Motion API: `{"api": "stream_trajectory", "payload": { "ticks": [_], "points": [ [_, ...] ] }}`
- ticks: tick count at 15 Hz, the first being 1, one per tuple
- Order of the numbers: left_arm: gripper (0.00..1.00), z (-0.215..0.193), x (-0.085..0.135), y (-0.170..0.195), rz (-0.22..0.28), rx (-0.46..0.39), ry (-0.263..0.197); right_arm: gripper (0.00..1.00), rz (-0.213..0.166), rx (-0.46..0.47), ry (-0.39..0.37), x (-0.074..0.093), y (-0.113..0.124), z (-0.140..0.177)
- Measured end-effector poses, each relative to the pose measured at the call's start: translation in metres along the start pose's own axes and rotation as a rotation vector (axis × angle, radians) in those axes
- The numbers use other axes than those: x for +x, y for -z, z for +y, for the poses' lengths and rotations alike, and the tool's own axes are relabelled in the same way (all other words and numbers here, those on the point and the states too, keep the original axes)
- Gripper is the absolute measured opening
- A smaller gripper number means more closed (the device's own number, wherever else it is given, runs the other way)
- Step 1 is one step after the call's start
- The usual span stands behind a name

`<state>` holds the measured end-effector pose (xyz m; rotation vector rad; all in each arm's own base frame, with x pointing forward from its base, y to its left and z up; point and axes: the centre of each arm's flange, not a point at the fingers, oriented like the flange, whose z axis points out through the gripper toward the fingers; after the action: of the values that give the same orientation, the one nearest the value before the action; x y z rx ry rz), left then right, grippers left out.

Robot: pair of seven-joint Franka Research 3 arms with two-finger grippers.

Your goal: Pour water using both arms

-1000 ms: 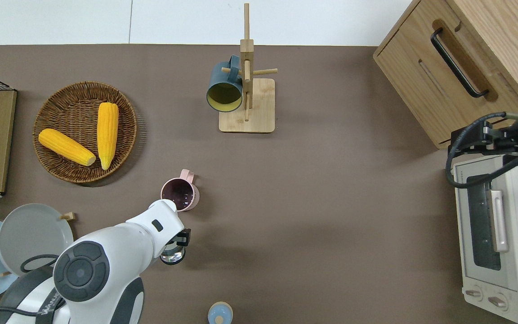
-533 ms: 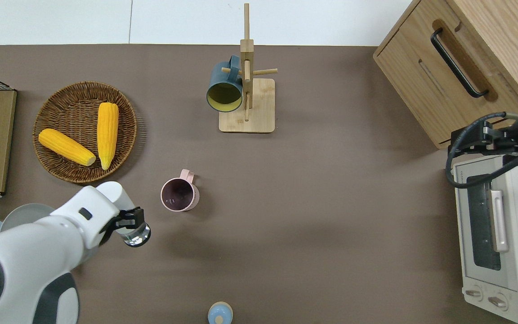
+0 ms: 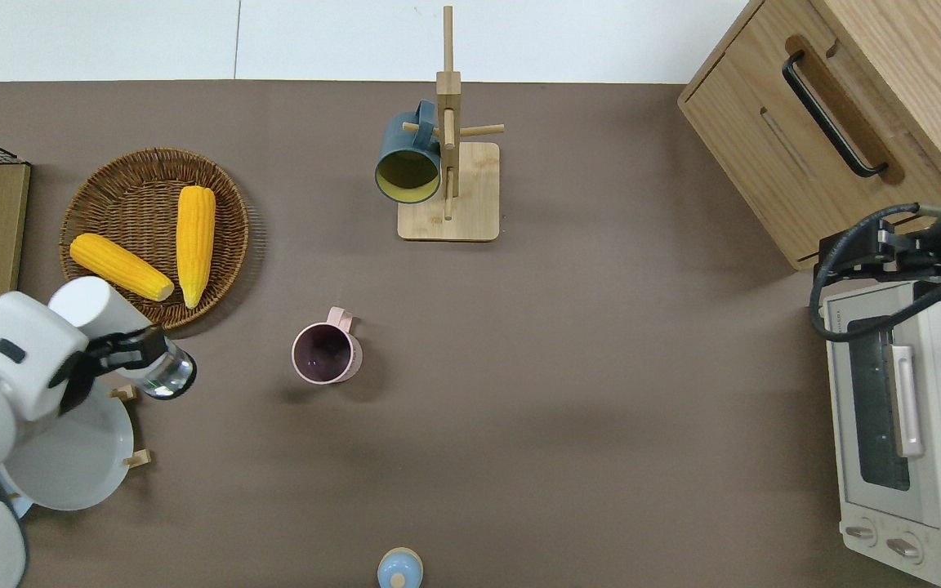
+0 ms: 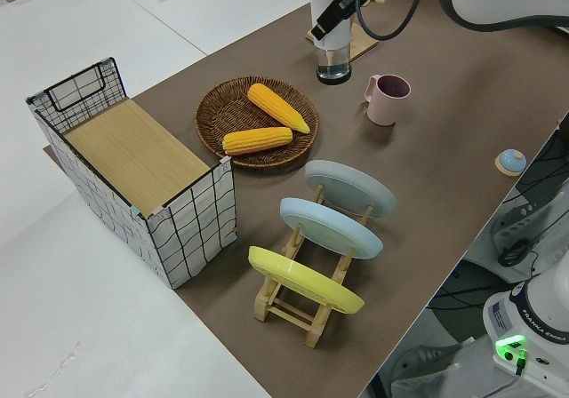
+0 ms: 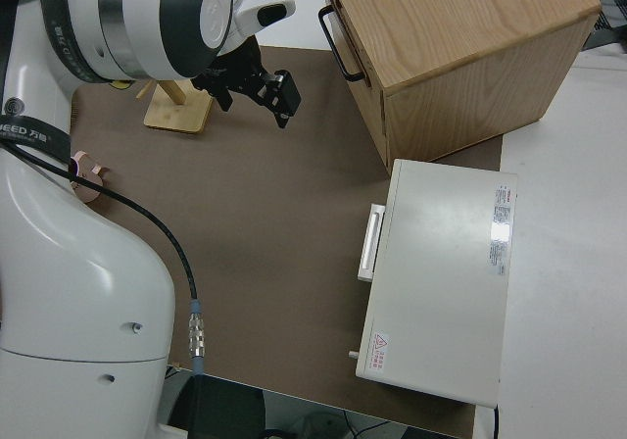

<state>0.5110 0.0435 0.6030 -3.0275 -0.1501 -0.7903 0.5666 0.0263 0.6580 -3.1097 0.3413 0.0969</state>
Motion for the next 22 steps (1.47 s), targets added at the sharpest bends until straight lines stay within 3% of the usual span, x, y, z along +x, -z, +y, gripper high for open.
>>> {"api": "stream_trajectory", "payload": {
  "ticks": [2,6,10,15,22],
  "points": [
    [0.63,-0.050,0.026,0.011,0.041,0.035,-0.013,1.00,0.000,0.000,0.000,0.000,0.000,0.000],
    [0.63,-0.118,0.052,0.013,0.069,0.075,-0.053,1.00,0.000,0.000,0.000,0.000,0.000,0.000],
    [0.63,-0.195,0.072,0.010,0.113,0.062,-0.056,1.00,0.000,0.000,0.000,0.000,0.000,0.000],
    [0.63,-0.272,0.071,-0.027,0.144,-0.013,-0.074,1.00,0.000,0.000,0.000,0.000,0.000,0.000],
    [0.63,-0.307,0.064,-0.087,0.209,-0.068,-0.093,1.00,0.000,0.000,0.000,0.000,0.000,0.000]
  ]
}}
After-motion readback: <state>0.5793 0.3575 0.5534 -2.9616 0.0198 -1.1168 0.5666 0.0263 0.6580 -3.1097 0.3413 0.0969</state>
